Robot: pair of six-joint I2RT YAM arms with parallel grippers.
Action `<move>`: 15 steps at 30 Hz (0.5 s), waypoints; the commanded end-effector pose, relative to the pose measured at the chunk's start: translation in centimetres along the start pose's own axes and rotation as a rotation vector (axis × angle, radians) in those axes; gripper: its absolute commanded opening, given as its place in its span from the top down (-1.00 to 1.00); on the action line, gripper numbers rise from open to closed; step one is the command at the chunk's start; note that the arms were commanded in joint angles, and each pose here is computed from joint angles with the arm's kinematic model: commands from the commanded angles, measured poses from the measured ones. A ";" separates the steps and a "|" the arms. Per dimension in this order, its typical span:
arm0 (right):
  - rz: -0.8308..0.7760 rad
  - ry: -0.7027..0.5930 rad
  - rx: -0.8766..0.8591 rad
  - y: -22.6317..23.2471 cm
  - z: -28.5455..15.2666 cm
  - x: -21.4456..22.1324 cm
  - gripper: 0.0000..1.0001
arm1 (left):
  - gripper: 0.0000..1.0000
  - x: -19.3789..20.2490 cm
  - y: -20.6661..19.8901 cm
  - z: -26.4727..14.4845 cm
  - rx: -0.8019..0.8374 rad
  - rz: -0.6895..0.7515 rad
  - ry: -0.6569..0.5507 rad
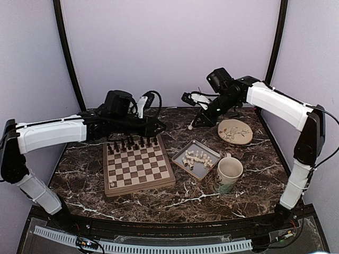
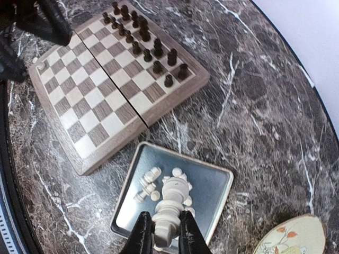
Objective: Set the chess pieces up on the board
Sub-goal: Place the king on e1.
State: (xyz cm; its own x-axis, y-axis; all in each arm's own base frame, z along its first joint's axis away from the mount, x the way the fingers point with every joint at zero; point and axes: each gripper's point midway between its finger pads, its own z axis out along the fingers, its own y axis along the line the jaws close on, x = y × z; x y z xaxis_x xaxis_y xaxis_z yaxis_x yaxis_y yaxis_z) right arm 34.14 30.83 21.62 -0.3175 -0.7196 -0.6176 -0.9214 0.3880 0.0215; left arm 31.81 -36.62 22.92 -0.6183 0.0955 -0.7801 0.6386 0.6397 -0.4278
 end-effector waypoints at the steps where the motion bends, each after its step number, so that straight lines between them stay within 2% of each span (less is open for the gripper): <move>1: -0.112 -0.045 -0.032 3.3 0.2 -3.8 0.99 | 0.09 1.2 5.0 -5.5 -0.215 -0.001 0.023; 5: -0.175 -0.015 -0.117 7.1 3.1 -5.2 0.98 | 0.06 0.5 9.0 -10.3 -0.354 -0.047 -0.020; 9: -0.239 0.043 -0.198 11.2 6.4 -5.4 0.99 | -0.05 -0.3 12.0 -14.4 -0.495 -0.047 -0.072; 15: -0.315 0.102 -0.273 16.5 10.4 -5.2 0.98 | -0.11 -0.2 14.6 -16.7 -0.580 -0.050 -0.093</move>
State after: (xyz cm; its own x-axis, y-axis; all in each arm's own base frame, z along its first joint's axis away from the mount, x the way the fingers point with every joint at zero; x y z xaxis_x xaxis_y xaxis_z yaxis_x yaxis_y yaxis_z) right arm 25.26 45.15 17.40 -0.0643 -0.8246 -0.5621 -0.9977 0.0414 0.0535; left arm 33.89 -16.97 25.84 -0.5653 -0.0358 -0.8241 0.2842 0.9294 -0.2354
